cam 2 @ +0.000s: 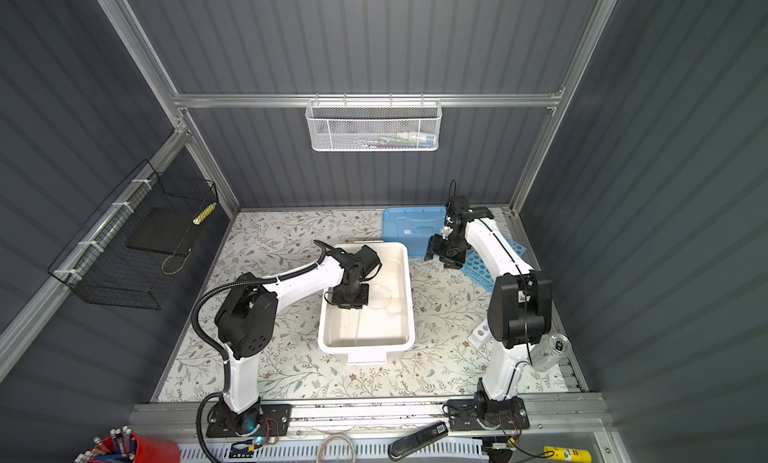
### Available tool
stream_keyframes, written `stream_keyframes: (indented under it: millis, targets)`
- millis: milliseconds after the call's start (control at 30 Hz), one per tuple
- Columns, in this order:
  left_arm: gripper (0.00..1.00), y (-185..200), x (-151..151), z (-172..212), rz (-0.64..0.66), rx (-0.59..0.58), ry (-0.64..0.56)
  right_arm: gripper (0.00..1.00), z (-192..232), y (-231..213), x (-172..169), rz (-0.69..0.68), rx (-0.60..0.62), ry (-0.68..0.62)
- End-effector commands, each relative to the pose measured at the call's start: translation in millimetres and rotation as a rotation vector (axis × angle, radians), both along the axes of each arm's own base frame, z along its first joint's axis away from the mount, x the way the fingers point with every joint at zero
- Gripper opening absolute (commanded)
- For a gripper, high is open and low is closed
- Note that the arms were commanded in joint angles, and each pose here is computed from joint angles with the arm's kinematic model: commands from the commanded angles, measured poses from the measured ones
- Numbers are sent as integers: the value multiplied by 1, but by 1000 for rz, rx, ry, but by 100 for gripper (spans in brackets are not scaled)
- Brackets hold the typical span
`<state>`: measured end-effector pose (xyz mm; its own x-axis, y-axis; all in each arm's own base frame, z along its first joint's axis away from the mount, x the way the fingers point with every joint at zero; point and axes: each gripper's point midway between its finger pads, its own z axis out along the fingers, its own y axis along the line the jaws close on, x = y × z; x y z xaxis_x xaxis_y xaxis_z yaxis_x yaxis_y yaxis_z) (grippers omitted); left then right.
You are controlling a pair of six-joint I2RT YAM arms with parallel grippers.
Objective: Organize the chemistry lab equipment
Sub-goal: 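Lower the right gripper over the red-tipped thermometer beside the bin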
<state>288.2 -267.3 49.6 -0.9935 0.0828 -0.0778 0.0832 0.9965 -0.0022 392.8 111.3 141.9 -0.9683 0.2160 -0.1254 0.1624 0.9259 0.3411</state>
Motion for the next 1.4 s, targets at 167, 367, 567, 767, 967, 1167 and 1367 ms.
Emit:
stream_keyframes:
  millis: [167, 367, 567, 767, 967, 1167, 1367]
  targets:
    - [26, -5, 17, -1, -4, -16, -26, 68, 1, -2, 6, 12, -22, 10]
    - [25, -5, 26, -1, -1, -9, -40, 68, 2, -1, 12, 22, -18, 5]
    - [25, -3, 27, 0, 4, 1, -47, 68, -2, 0, 11, 26, -16, 14]
    - [25, -1, 32, -1, -1, 6, -54, 68, -4, 2, 9, 27, -6, 20]
    - [25, -4, 35, 2, -2, -15, -65, 68, -6, 1, 3, 26, -6, 31]
    - [28, -6, 27, 11, -12, -69, -78, 67, -22, -3, -16, 24, -17, 98]
    - [31, -16, 19, 30, -63, -130, -111, 62, -44, 4, -33, 37, -11, 181]
